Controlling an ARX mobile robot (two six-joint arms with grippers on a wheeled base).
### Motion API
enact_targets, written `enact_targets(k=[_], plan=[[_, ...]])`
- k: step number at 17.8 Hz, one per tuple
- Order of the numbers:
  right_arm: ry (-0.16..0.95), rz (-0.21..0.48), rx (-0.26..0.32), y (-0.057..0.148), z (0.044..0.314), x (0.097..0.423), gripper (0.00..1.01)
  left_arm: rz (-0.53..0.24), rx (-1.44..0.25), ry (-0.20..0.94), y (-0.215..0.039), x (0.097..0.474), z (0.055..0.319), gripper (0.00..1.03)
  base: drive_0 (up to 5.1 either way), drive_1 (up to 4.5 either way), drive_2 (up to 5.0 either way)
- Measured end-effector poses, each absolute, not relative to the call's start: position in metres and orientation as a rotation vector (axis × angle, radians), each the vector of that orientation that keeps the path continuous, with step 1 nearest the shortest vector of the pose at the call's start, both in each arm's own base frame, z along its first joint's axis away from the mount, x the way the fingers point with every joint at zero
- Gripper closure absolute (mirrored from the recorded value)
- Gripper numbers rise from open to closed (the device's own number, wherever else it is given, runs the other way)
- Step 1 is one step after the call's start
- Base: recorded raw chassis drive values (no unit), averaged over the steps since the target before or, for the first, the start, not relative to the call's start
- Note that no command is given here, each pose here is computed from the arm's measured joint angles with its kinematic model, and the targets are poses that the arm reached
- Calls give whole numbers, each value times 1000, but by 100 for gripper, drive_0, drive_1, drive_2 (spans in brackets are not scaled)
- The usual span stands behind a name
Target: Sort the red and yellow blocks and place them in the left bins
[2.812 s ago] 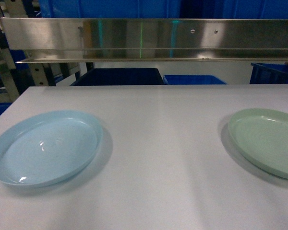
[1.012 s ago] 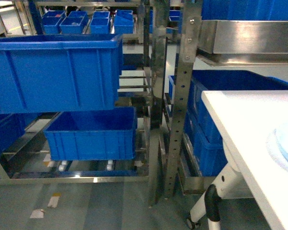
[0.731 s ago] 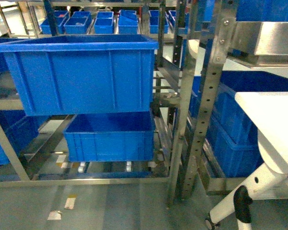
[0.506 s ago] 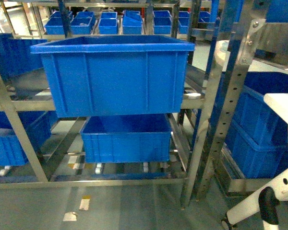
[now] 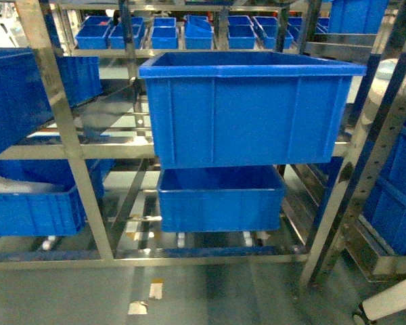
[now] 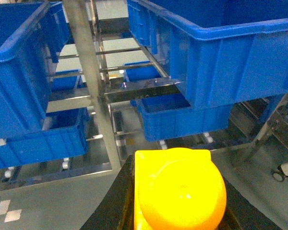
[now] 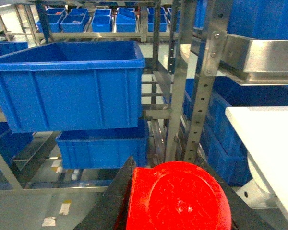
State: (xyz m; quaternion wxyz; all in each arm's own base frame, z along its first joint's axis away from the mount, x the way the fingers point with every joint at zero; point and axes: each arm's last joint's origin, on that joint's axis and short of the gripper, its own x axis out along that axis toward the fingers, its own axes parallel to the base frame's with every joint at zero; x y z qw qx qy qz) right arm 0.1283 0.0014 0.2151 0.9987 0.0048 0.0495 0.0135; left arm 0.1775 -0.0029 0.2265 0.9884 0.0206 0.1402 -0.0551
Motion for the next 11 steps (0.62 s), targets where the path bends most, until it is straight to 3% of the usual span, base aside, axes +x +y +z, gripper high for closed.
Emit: enact_targets(k=[11], plan=[[99, 28, 10, 1, 215, 128, 73, -111, 41, 283, -3, 177, 226, 77, -501, 245, 245]])
